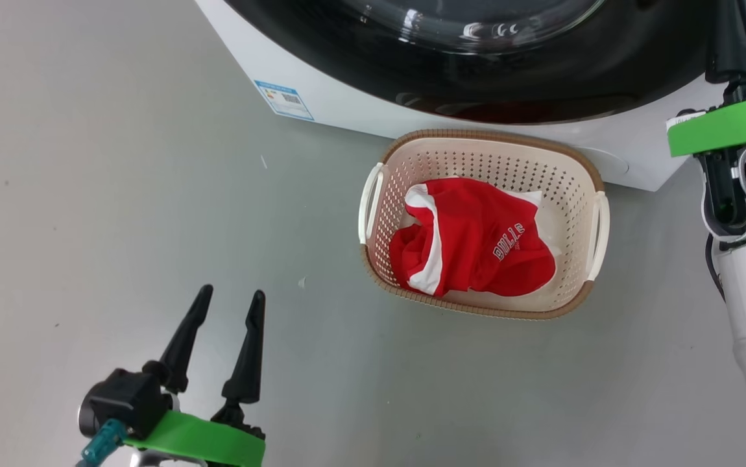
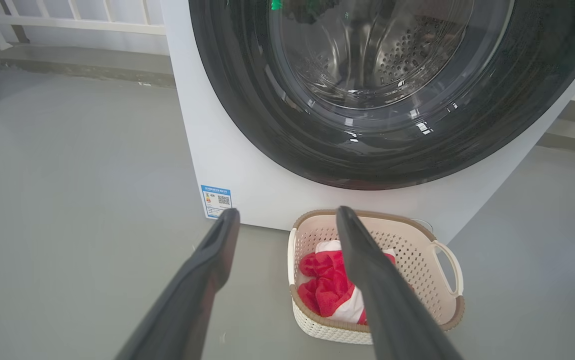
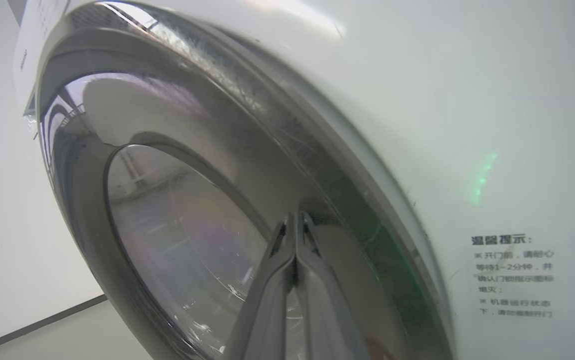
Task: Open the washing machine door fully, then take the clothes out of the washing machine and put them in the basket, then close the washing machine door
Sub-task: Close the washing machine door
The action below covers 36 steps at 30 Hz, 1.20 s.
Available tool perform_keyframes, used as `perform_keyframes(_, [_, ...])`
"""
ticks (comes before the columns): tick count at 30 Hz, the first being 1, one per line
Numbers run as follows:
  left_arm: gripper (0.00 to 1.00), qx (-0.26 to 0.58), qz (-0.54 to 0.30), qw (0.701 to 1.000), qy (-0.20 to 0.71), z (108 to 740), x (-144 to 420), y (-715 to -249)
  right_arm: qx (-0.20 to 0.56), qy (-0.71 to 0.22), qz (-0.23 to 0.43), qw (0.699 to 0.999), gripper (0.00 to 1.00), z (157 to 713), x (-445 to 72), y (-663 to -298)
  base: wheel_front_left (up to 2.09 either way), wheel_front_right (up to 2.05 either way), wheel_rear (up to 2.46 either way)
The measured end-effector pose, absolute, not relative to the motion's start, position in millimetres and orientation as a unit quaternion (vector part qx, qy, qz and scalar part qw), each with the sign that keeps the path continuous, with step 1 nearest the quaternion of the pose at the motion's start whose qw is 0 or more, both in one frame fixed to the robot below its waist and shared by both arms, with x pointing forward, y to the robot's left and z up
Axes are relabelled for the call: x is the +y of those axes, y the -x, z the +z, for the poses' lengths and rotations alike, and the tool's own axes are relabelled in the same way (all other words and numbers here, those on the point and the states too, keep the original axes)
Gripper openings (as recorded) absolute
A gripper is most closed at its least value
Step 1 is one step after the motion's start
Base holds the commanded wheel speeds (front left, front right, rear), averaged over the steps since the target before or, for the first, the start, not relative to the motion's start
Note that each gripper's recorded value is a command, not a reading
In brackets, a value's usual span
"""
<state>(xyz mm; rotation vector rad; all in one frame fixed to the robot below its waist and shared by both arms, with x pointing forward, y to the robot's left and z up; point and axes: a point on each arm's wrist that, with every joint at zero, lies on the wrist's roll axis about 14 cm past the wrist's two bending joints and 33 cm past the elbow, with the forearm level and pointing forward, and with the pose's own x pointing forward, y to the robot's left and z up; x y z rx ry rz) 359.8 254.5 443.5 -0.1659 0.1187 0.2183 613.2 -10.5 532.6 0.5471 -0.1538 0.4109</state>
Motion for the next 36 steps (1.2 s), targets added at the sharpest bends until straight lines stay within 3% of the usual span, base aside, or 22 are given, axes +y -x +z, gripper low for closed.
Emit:
perform_keyframes(12, [1.0, 0.056, 0.108, 0.989, 0.082, 444.7, 255.0, -364.9, -0.081, -0.269, 0.215, 0.936, 0.0, 537.0, -1.3, -616.2, 0.0, 0.0, 0.0])
perform_keyframes(16, [1.0, 0.049, 0.108, 0.989, 0.083, 449.6, 255.3, -363.6, -0.078, -0.252, 0.223, 0.938, 0.35, 538.4, -0.3, -606.3, 0.0, 0.0, 0.0])
perform_keyframes(17, [1.0, 0.047, 0.108, 0.99, 0.083, 451.0, 255.8, -363.0, -0.072, -0.246, 0.227, 0.94, 0.49, 534.5, 0.2, -601.2, 0.0, 0.0, 0.0])
perform_keyframes(18, [1.0, 0.045, 0.108, 0.99, 0.082, 452.4, 255.9, -362.4, -0.065, -0.243, 0.229, 0.94, 0.84, 529.6, 0.6, -595.2, 0.0, 0.0, 0.0])
perform_keyframes(19, [1.0, 0.043, 0.108, 0.99, 0.081, 453.5, 255.9, -361.5, -0.057, -0.239, 0.23, 0.942, 1.0, 524.0, 0.5, -589.3, 0.0, 0.0, 0.0])
perform_keyframes(36, [1.0, 0.03, 0.099, 0.991, 0.081, 462.1, 250.5, -336.6, 0.031, -0.188, 0.223, 0.956, 1.0, 471.3, -33.2, -489.9, 0.0, 0.0, 0.0])
